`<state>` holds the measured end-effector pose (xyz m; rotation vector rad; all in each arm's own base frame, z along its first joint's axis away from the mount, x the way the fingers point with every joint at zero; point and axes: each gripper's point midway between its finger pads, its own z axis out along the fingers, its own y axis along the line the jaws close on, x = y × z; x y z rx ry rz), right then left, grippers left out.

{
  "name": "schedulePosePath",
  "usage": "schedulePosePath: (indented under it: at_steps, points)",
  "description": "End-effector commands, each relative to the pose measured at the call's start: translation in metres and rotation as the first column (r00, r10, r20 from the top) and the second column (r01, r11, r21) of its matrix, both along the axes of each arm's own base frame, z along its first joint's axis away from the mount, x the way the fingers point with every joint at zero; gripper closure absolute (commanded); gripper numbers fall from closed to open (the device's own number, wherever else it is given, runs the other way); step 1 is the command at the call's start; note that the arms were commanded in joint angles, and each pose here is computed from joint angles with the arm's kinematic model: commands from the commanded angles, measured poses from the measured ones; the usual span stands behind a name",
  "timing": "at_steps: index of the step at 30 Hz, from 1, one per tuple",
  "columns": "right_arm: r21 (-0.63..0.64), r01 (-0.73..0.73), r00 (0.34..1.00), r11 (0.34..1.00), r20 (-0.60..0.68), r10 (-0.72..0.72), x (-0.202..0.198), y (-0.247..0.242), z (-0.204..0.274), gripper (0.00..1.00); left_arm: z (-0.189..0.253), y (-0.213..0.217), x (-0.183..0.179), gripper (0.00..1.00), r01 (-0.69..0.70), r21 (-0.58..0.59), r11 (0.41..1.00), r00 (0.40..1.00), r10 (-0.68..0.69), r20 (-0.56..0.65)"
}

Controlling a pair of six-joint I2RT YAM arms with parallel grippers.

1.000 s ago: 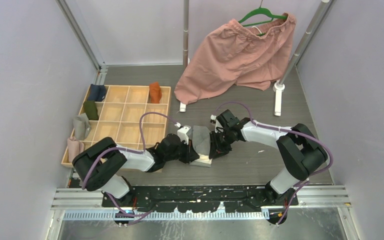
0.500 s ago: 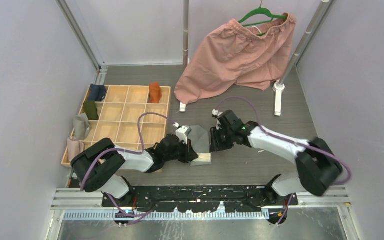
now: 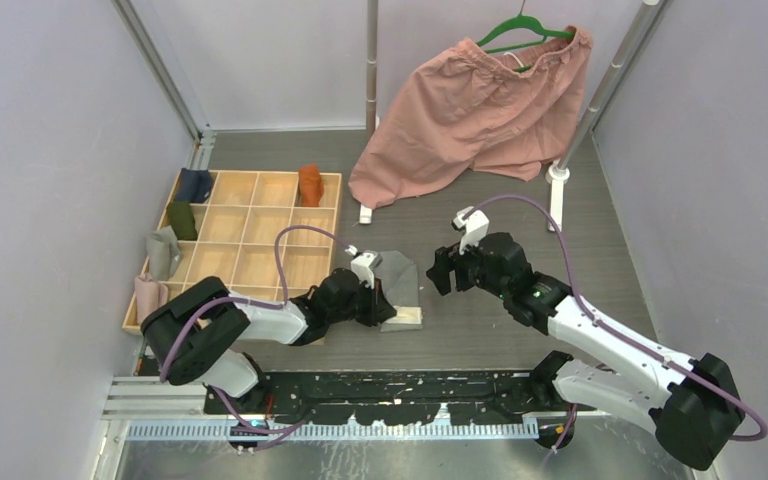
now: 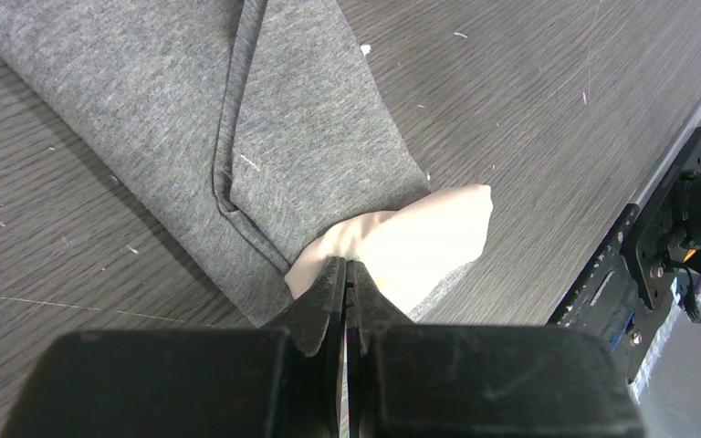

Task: Roll the underwear
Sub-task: Roll the underwear to the center of the board.

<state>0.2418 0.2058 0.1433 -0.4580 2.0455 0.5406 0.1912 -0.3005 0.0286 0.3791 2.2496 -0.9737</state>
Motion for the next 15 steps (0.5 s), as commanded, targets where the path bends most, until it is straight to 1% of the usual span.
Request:
schedulePosePath:
  at_steps: [1, 3, 4, 6, 8, 11, 13, 15]
  points:
    - [-0.101, -0.198, 0.973, 0.975, 0.097, 0.208, -0.006, 0.026, 0.026, 0.26, -0.018, 0.018, -0.003, 0.99, -0.044, 0.081, 0.996, 0.999, 0.046, -0.027]
    - [-0.231, -0.284, 0.936, 0.931, 0.145, 0.321, -0.021, 0.036, 0.019, 0.27, -0.018, 0.019, -0.003, 0.99, -0.046, 0.084, 0.995, 0.998, 0.048, -0.026]
    - [-0.287, -0.334, 0.903, 0.898, 0.174, 0.392, -0.032, 0.043, 0.016, 0.27, -0.018, 0.019, -0.002, 0.99, -0.048, 0.083, 0.995, 0.998, 0.050, -0.026]
    - [-0.405, -0.448, 0.796, 0.797, 0.224, 0.562, -0.054, 0.056, 0.006, 0.27, -0.018, 0.018, -0.002, 0.99, -0.047, 0.083, 0.995, 0.998, 0.049, -0.025]
    - [-0.487, -0.537, 0.685, 0.689, 0.226, 0.693, -0.077, 0.067, -0.011, 0.28, -0.017, 0.016, -0.001, 0.99, -0.041, 0.082, 0.996, 0.999, 0.043, -0.027]
    - [-0.581, -0.597, 0.562, 0.553, 0.189, 0.805, -0.102, 0.077, -0.035, 0.29, -0.018, 0.014, -0.002, 0.99, -0.029, 0.084, 0.996, 0.999, 0.032, -0.031]
    - [-0.643, -0.596, 0.517, 0.482, 0.152, 0.842, -0.108, 0.078, -0.051, 0.30, -0.018, 0.013, -0.002, 0.99, -0.022, 0.088, 0.996, 0.999, 0.025, -0.032]
    - [-0.692, -0.587, 0.492, 0.420, 0.107, 0.864, -0.108, 0.075, -0.065, 0.33, -0.019, 0.013, -0.001, 0.99, -0.018, 0.097, 0.995, 0.999, 0.021, -0.031]
